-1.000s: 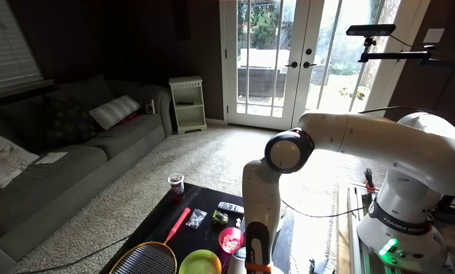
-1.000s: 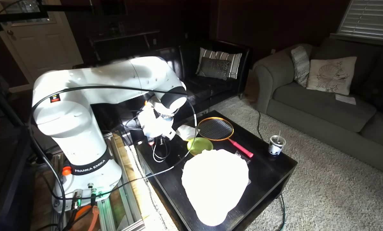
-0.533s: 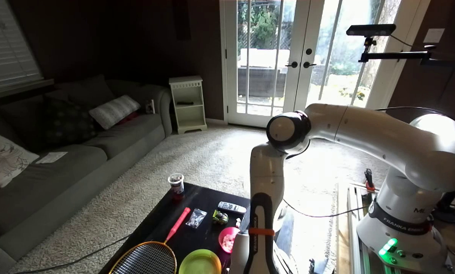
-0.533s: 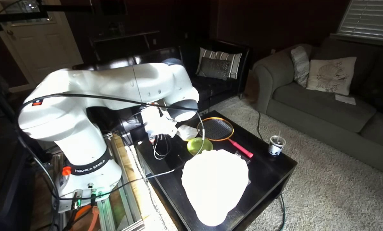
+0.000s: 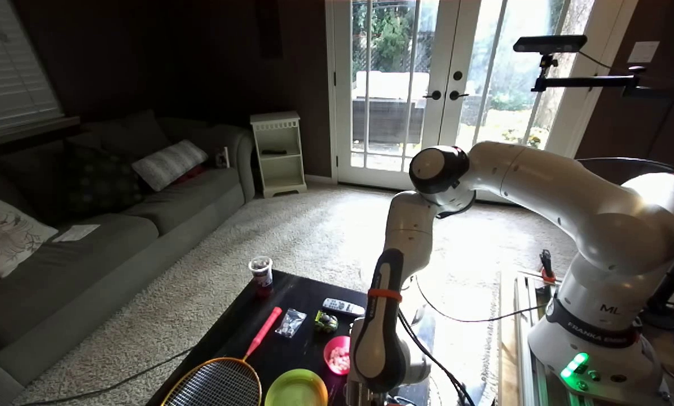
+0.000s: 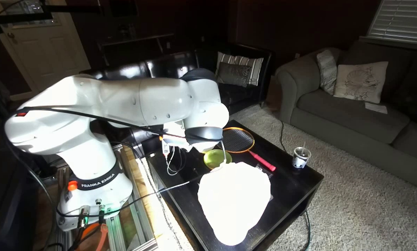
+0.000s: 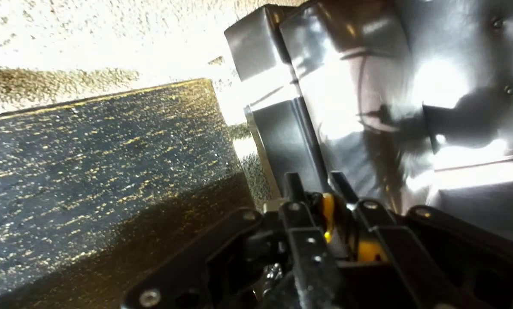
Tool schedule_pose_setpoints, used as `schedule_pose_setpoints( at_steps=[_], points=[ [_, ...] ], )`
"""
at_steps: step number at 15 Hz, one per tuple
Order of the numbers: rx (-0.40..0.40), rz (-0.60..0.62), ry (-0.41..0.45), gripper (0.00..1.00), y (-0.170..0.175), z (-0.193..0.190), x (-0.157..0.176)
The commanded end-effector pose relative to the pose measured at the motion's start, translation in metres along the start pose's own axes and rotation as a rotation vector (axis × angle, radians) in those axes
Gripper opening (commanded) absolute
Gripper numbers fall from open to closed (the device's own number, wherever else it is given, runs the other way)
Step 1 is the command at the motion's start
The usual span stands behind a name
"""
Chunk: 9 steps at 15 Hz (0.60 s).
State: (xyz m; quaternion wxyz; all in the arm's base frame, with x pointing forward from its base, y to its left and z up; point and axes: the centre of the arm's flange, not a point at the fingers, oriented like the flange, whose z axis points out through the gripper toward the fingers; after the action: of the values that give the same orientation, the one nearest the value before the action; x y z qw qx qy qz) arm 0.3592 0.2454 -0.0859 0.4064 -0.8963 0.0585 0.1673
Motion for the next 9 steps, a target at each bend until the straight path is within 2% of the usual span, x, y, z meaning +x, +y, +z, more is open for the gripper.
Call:
schedule_pose_setpoints(
  at_steps=[1,3,4,9],
  points=[
    [0.000,-0.009,-0.016,0.20,0.006,0.001,-0.001],
    [-0.001,-0.019,-0.023,0.20,0.009,0.002,-0.001],
    [0.016,-0.015,-0.042,0.05,0.009,0.002,0.000],
    [0.153,0.099,-0.166,0.05,0.041,0.015,0.010]
  ],
)
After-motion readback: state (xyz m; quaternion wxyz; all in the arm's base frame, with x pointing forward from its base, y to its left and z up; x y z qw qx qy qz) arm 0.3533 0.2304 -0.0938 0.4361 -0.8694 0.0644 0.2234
